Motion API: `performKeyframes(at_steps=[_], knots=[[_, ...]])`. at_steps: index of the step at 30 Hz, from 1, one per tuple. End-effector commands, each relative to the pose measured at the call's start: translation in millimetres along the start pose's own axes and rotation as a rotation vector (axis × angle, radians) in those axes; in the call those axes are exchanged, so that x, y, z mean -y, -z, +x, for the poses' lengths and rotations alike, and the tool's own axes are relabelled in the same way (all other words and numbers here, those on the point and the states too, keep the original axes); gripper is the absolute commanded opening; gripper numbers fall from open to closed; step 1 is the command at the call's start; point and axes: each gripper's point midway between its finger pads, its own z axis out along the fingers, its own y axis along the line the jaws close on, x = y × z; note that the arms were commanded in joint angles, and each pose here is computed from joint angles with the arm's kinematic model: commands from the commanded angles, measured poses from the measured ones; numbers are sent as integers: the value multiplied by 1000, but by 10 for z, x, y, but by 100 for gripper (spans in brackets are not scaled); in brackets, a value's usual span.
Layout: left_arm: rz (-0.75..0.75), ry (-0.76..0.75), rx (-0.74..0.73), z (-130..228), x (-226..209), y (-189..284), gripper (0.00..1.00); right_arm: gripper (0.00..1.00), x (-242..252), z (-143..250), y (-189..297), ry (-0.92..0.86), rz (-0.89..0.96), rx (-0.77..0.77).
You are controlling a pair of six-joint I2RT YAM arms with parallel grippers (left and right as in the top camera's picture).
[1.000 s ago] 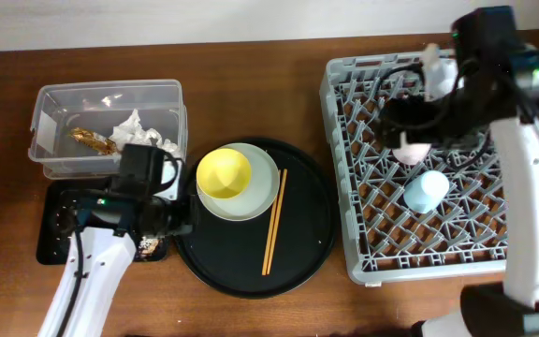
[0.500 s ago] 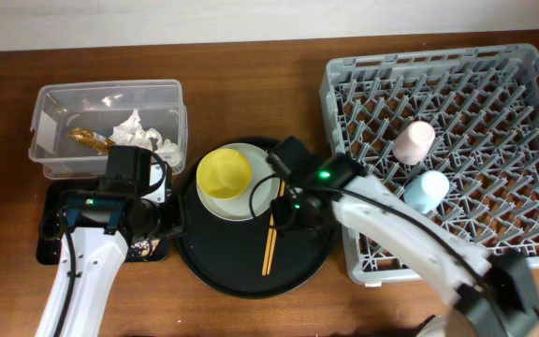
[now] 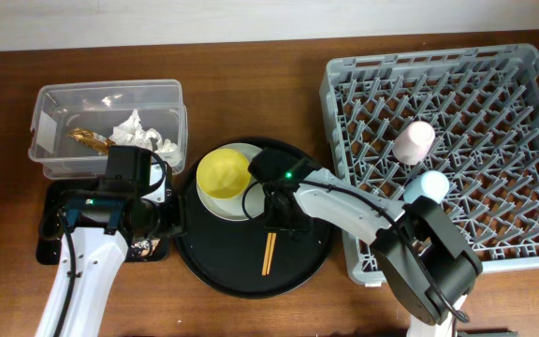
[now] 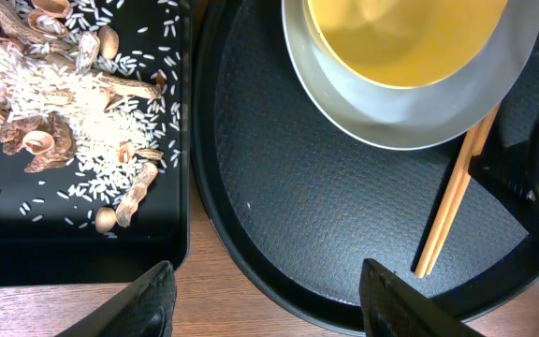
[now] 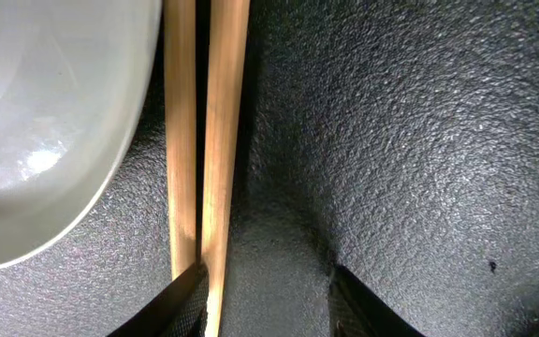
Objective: Sort waste into correct bins and load items into the dishwasher rack
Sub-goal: 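Grasp the wooden chopsticks with the right gripper and put them in the rack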
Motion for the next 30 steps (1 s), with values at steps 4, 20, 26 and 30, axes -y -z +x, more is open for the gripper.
performKeyframes(at_steps=[4, 20, 26, 30], knots=[[-3, 13, 13, -13, -14, 31, 62, 42, 157, -45, -144, -48, 77, 22], [-3, 13, 13, -12, -14, 31, 62, 4, 727, -32, 1193, 114, 44, 95], [5, 13, 11, -8, 0, 31, 62, 4, 1316, -137, 1540, 304, 61, 137], [5, 13, 11, -8, 0, 31, 63, 22, 1308, -229, 1309, 309, 78, 85]])
